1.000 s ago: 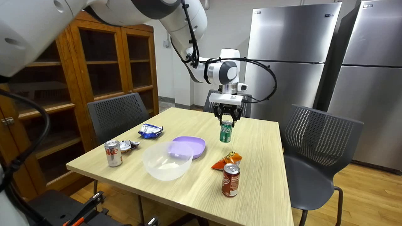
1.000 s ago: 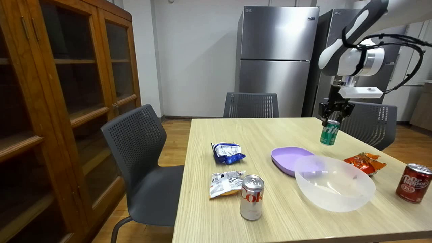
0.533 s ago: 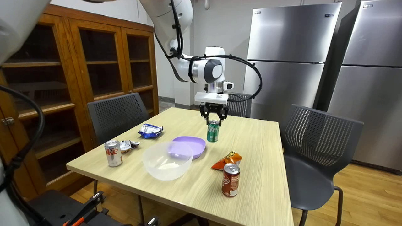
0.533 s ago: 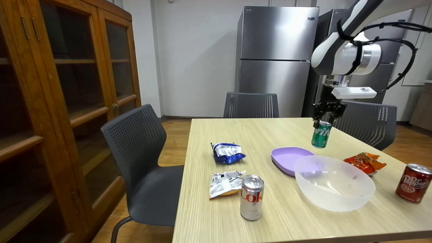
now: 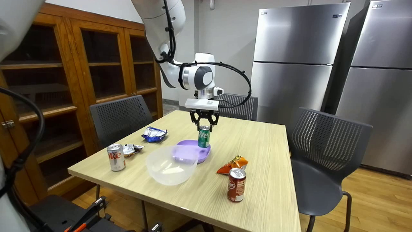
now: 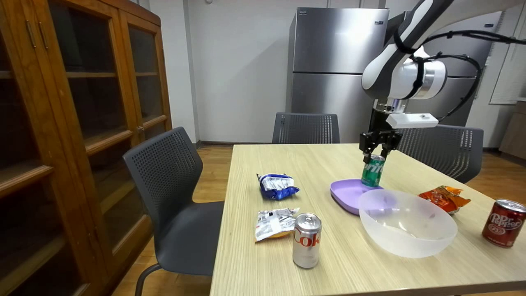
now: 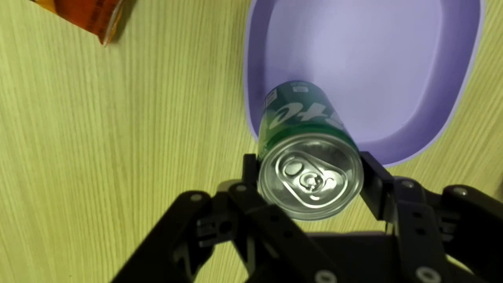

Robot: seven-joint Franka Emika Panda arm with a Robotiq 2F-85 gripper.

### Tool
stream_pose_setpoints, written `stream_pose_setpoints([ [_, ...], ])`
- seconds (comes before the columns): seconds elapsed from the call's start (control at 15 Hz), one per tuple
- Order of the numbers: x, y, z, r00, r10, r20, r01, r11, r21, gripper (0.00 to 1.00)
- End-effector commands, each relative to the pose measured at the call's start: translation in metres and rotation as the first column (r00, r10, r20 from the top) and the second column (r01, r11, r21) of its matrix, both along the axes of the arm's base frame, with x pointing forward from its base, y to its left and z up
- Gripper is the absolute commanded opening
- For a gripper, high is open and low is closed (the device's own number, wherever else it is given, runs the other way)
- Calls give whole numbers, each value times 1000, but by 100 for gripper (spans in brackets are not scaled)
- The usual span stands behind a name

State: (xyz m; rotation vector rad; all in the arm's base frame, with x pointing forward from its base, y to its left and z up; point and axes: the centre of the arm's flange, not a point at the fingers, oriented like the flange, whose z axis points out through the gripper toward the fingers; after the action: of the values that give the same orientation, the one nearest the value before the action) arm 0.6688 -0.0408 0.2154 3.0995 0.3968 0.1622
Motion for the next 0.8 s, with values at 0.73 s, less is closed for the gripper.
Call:
stream_pose_setpoints([
  [0.73,4,28,-3,998,65,8,-65,998,-17,38],
])
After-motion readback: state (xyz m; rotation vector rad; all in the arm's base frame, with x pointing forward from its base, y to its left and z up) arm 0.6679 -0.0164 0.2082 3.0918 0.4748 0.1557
